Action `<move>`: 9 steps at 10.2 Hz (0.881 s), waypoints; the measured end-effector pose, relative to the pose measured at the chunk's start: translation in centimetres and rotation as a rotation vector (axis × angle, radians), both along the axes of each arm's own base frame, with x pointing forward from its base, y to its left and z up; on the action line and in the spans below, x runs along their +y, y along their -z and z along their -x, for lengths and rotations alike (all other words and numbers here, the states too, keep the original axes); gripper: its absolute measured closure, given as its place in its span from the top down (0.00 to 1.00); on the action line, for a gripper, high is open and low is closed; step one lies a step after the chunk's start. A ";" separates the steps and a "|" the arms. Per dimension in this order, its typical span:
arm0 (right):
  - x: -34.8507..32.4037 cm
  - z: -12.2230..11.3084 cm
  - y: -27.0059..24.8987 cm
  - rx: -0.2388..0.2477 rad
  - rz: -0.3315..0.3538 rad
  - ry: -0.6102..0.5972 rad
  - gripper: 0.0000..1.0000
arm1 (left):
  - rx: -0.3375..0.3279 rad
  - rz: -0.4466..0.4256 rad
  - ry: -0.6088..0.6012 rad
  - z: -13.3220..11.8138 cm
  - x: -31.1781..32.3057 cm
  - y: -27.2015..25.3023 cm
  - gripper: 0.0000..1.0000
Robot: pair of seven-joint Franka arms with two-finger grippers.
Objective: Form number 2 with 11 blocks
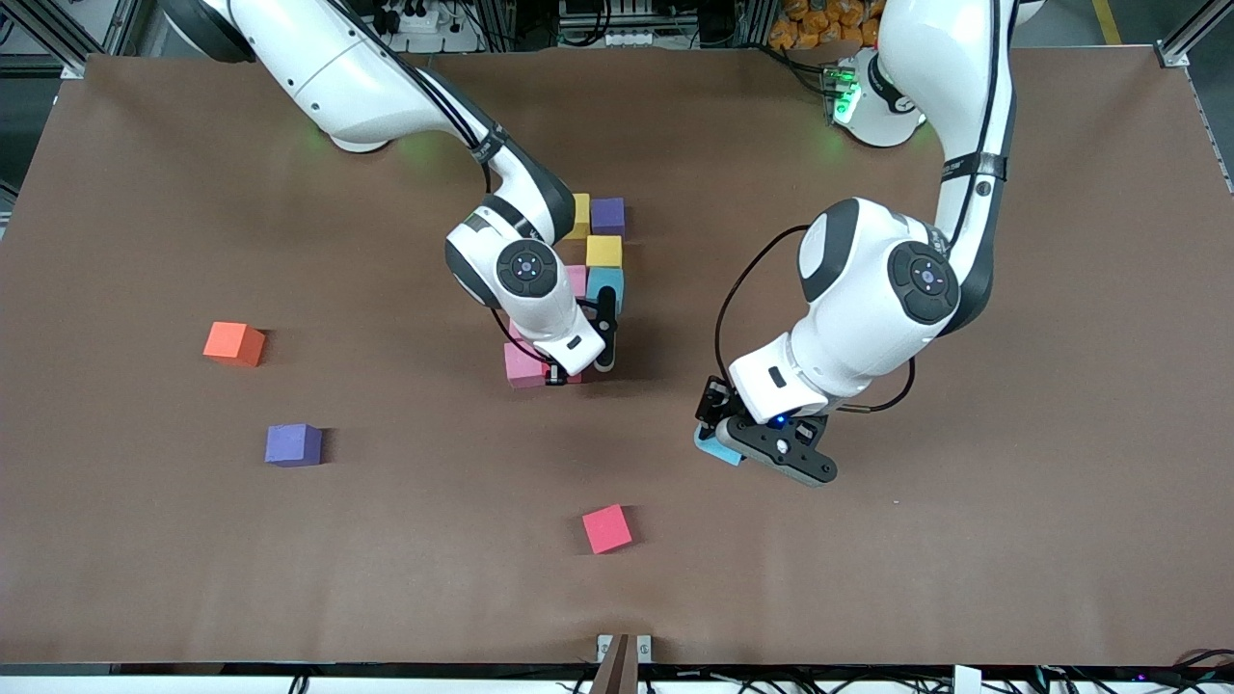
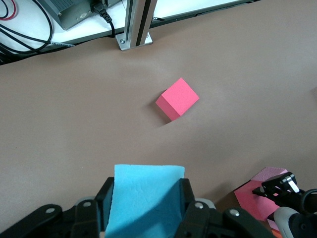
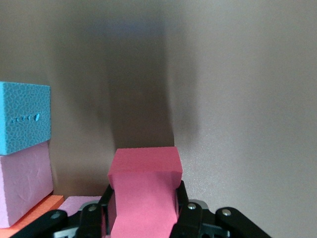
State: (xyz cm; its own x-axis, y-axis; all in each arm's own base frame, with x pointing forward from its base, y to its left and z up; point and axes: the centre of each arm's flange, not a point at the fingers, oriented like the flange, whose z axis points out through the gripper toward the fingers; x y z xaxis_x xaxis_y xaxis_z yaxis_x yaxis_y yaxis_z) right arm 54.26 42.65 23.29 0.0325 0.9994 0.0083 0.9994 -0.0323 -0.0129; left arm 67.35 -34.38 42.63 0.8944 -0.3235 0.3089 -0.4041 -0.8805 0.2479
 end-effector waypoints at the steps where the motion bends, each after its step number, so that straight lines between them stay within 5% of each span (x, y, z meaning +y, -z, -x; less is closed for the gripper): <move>1: 0.0 -0.1 0.1 -0.007 0.003 -0.005 0.50 | 0.001 -0.001 0.001 0.0 0.0 0.1 0.56; 8: 0.1 -0.2 0.5 -0.018 -0.007 0.002 0.50 | 0.003 -0.001 0.006 0.2 -0.4 0.2 0.58; 9: 0.1 -0.1 0.6 -0.016 -0.007 0.011 0.60 | 0.003 -0.001 0.006 0.2 -0.4 0.2 0.58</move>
State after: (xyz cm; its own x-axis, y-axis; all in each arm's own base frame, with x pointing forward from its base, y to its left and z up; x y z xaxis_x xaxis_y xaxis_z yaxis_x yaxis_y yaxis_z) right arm 54.39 42.72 22.66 0.0431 0.9989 0.0161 0.9991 -0.0432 0.0032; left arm 67.14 -34.79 42.40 0.8934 -0.3293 0.3055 -0.4086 -0.8784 0.2480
